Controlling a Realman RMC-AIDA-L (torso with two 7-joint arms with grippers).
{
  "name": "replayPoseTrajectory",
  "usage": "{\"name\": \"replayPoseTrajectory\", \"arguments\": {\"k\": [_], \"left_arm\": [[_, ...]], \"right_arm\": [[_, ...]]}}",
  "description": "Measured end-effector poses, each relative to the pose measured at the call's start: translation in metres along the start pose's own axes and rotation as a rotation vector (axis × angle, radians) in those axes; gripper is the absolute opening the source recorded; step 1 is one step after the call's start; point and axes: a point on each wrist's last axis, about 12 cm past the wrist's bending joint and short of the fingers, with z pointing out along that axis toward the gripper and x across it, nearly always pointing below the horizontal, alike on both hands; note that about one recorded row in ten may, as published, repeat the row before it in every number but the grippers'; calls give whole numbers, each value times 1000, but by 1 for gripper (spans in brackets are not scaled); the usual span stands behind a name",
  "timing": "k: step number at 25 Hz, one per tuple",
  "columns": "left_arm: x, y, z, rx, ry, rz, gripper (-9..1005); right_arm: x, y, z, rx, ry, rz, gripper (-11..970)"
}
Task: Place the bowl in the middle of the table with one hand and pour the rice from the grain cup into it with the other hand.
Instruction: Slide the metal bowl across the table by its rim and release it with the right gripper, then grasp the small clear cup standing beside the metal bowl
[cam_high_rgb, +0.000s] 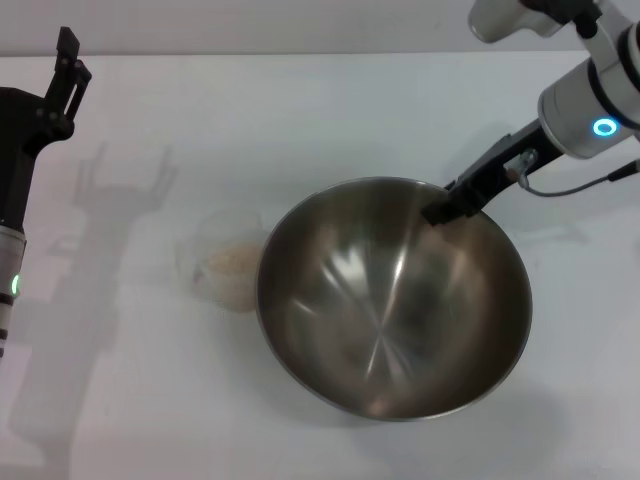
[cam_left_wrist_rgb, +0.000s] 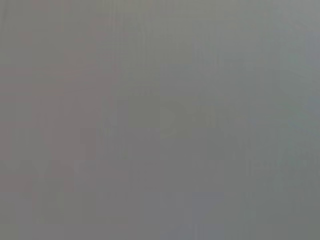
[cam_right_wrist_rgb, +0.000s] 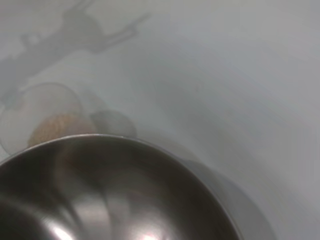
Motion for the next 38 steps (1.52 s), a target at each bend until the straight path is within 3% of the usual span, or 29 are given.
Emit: {"name": "replayPoseTrajectory", "arguments": {"k": [7,14,19,20,21,27,35,38], "left_arm": [[-1,2,-6,-11,-7,2,861],[-2,4,-9,-17,-15,4,861],[-2,6,-12,-22,-16,11,861],[-2,7,-12,-22,-17,13,861],[-3,7,-12,-22,-20,13,861],[-5,8,-12,-24,-42,17,860],[-6,11,-13,-38,-46,21,861],[-5,12,-16,-45,-42,23,861]], "right_arm": [[-8,8,-5,42,-24,-59,435],[-32,23,-20,173,-204,-198,446],[-38,35,-19,354,-378,-324,449],[-37,41,-18,442,-446,-378,450],[-37,41,-18,442,-446,-378,450],[-22,52,-13,674,-721,-471,448],[20,47,-13,853,-1179,-331,448],[34,46,-8,880,-1262,-311,448]]}}
